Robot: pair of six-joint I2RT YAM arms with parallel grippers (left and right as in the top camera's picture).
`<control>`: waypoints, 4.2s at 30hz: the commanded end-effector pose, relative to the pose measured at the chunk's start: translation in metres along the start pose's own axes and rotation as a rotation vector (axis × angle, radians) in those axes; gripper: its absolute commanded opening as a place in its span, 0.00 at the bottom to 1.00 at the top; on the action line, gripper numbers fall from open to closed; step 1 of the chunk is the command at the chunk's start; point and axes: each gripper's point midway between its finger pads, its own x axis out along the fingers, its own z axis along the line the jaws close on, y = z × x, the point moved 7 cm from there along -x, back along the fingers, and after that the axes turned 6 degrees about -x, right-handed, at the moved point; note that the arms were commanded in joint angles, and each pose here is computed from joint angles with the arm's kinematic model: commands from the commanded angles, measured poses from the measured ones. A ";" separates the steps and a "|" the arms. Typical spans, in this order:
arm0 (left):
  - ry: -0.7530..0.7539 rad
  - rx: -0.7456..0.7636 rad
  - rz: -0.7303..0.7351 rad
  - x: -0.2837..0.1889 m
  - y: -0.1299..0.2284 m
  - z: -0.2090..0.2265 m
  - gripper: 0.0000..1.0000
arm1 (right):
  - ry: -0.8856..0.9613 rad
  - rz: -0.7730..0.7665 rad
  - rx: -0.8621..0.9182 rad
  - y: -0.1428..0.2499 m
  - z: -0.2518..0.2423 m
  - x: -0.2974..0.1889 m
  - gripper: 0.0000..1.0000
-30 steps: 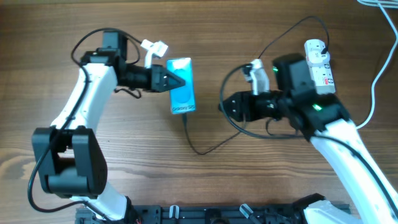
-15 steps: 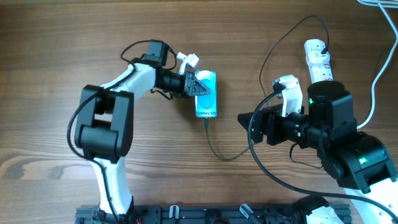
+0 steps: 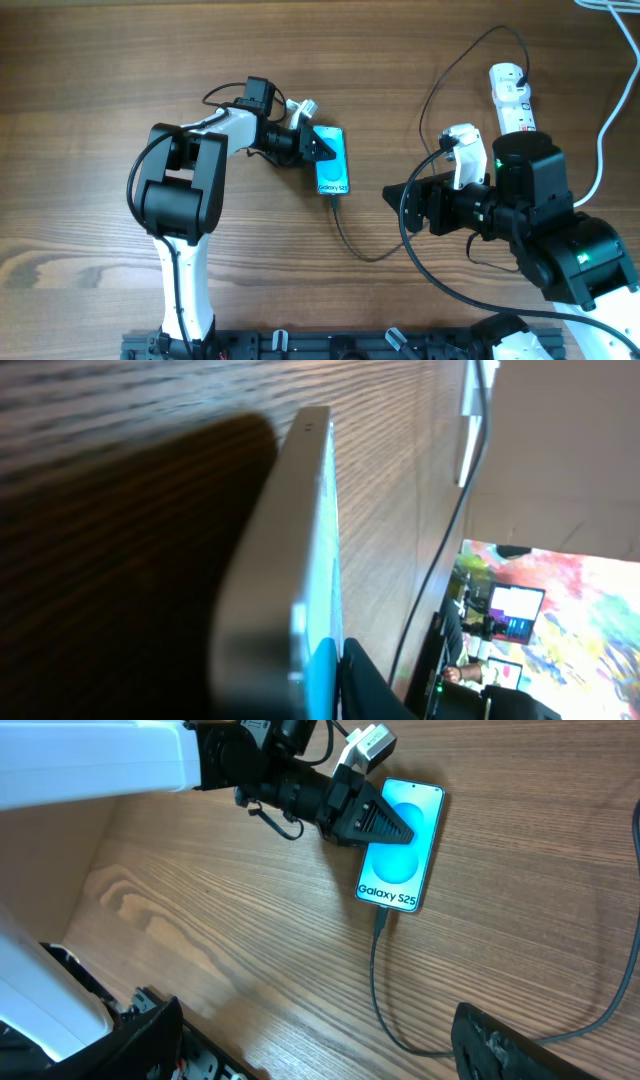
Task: Plug charger to phone and switch on socket
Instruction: 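Lower the plugged phone flat onto the table with the left gripper, then release the phone and withdraw both grippers from it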
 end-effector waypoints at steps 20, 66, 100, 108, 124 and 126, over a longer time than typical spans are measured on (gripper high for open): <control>-0.207 -0.106 0.017 0.001 0.010 0.027 0.22 | 0.065 -0.051 -0.010 -0.010 -0.004 -0.004 0.98; -0.242 -0.534 -0.163 -0.073 0.000 0.070 0.04 | 0.590 0.213 0.544 0.022 -0.127 0.167 0.04; -0.209 -0.674 -0.249 -0.139 0.011 0.080 0.04 | 0.372 0.392 0.478 0.058 -0.112 0.253 0.05; -0.209 -0.674 -0.249 -0.139 0.011 0.080 0.04 | 0.314 0.419 0.493 0.060 -0.106 0.254 0.05; -0.215 -0.597 -0.255 -0.151 0.016 0.056 0.04 | 0.484 0.293 0.447 0.008 -0.110 0.187 0.04; -0.217 -0.548 -0.276 -0.161 0.018 0.038 0.04 | 0.552 0.172 0.443 -0.016 -0.112 0.150 0.04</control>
